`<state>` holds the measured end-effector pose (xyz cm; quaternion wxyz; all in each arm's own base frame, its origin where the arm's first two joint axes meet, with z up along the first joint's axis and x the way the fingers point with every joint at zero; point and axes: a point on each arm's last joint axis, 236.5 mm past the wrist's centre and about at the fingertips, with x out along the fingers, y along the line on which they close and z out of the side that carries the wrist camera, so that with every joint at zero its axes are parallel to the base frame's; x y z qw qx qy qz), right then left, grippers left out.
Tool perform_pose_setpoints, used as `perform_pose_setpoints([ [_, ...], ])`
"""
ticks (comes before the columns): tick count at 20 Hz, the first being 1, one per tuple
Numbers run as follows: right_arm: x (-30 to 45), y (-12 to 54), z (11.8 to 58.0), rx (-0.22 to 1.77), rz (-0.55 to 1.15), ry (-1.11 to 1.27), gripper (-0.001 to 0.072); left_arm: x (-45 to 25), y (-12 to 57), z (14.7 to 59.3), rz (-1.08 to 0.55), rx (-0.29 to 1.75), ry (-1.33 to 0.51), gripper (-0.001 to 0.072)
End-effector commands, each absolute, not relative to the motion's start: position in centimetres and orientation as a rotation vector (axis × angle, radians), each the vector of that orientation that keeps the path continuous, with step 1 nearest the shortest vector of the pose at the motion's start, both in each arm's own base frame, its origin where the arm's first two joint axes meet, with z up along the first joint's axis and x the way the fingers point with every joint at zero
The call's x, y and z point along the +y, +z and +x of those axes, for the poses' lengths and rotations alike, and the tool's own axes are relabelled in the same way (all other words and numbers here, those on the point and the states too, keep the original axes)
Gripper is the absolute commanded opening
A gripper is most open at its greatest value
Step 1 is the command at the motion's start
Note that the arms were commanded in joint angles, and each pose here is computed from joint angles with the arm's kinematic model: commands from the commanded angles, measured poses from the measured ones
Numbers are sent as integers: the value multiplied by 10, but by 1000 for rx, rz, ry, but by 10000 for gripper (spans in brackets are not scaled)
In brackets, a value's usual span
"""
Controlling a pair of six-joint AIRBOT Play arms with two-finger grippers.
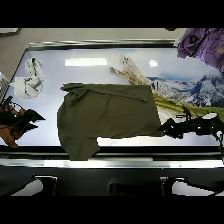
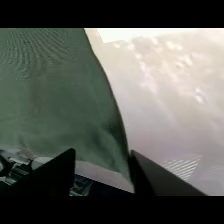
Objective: Fold the clothes and pants, and hang the long-sleeved shirts on hangers.
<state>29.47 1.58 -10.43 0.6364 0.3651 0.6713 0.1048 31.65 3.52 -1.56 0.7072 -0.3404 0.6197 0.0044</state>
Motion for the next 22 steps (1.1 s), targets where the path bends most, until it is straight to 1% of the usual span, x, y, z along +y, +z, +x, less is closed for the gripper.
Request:
perform_pose_setpoints([
  [1, 24, -109, 288, 1560, 856, 275, 394, 34, -18, 313, -765, 1387, 13, 617],
  [3, 25, -108, 288, 1559, 860, 285, 121, 30, -30, 306, -768, 1407, 10, 618],
  [4, 27, -106, 290, 1550, 863, 296, 28, 26, -39, 299, -775, 1424, 4, 618],
  [7, 32, -98, 295, 1524, 898, 311, 26, -1, -56, 289, -827, 1421, -104, 619],
  [10, 34, -91, 297, 1508, 907, 320, 26, -12, -73, 285, -872, 1403, -105, 619],
  [17, 30, -71, 305, 1450, 900, 277, 26, -60, -103, 268, -787, 1548, -207, 615],
  [18, 30, -67, 305, 1443, 899, 276, 25, -68, -107, 265, -773, 1574, -225, 588],
  [19, 30, -63, 305, 1435, 897, 275, 25, -74, -111, 262, -763, 1597, -239, 443],
  [20, 30, -58, 306, 1424, 895, 271, 25, -78, -112, 260, -756, 1612, -251, 129],
  [21, 30, -52, 307, 1406, 885, 275, 25, -80, -109, 263, -756, 1608, -263, 19],
  [22, 31, -44, 310, 1380, 880, 280, 24, -82, -101, 272, -759, 1582, -276, 18],
])
